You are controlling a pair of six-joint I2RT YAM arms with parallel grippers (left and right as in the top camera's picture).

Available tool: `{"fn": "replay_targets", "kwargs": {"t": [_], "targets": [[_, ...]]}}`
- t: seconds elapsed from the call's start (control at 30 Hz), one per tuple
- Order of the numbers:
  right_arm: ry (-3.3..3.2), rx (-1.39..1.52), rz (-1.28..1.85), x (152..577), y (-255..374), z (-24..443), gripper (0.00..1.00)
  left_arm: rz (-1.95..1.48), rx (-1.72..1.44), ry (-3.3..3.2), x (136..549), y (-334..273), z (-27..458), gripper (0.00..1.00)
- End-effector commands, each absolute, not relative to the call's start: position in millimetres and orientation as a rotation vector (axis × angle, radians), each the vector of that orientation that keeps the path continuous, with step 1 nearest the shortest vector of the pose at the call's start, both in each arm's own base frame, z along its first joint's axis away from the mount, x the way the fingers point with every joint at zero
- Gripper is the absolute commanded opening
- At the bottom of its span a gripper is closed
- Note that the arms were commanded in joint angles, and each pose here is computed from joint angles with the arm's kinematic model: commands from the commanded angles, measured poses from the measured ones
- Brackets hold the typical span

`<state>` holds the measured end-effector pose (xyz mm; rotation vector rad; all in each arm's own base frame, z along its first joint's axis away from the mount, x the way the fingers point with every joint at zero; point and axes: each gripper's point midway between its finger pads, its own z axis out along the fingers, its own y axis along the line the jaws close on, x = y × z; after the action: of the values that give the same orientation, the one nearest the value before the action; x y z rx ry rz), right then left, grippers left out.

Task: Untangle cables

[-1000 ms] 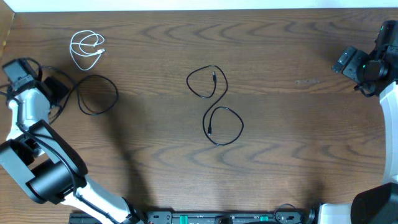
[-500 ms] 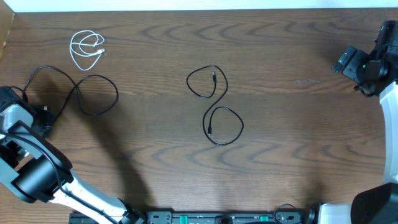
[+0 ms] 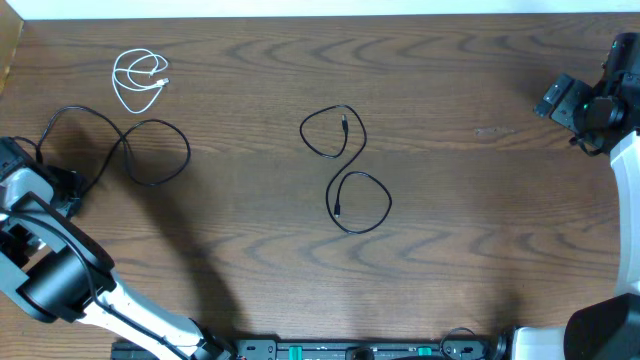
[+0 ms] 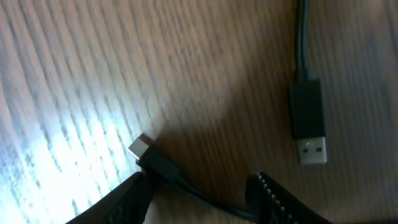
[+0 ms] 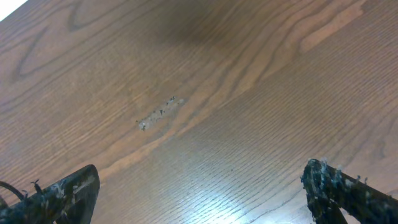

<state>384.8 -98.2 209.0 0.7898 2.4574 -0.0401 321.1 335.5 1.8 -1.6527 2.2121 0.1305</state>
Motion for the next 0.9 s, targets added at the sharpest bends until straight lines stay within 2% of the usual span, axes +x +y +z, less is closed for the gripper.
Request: {"fn": "replay_targets", "kwargs": {"t": [0.0,0.03,0.07,0.1,0.5,0.53,0.57,0.6,0.67,0.73,0.87], "targets": [[2.457,0.808,-0.046,385,-99,207,0.99,0.057,-1.715,2.271,316,322,-42,0.38],[2.457,0.808,-0.046,385,-99,207,0.99,0.061,-1.699,2.258,319,325,-40,0.28],[2.457,0.808,-0.046,385,-99,207,0.99,0.064,-1.687,2.244,322,328,-39,0.21],[2.457,0.808,-0.046,385,-99,207,0.99,0.066,-1.66,2.215,329,334,-34,0.09],[2.457,0.808,-0.046,385,-99,207,0.99,-0.017,-1.457,2.071,379,359,7,0.08],[2.457,0.808,-0.046,385,-99,207,0.99,-0.014,-1.45,2.064,380,361,12,0.08],[2.457,0.808,-0.046,385,-99,207,0.99,-0.011,-1.443,2.053,381,363,17,0.14],[2.457,0.808,-0.046,385,-99,207,0.99,-0.008,-1.437,2.046,382,363,22,0.25],[2.457,0.808,-0.046,385,-99,207,0.99,-0.004,-1.431,2.032,382,366,30,0.31],[2.457,0.808,-0.046,385,-99,207,0.99,-0.001,-1.427,2.022,381,367,37,0.48],[2.457,0.808,-0.046,385,-99,207,0.99,0.009,-1.42,1.999,376,368,61,0.49]]}}
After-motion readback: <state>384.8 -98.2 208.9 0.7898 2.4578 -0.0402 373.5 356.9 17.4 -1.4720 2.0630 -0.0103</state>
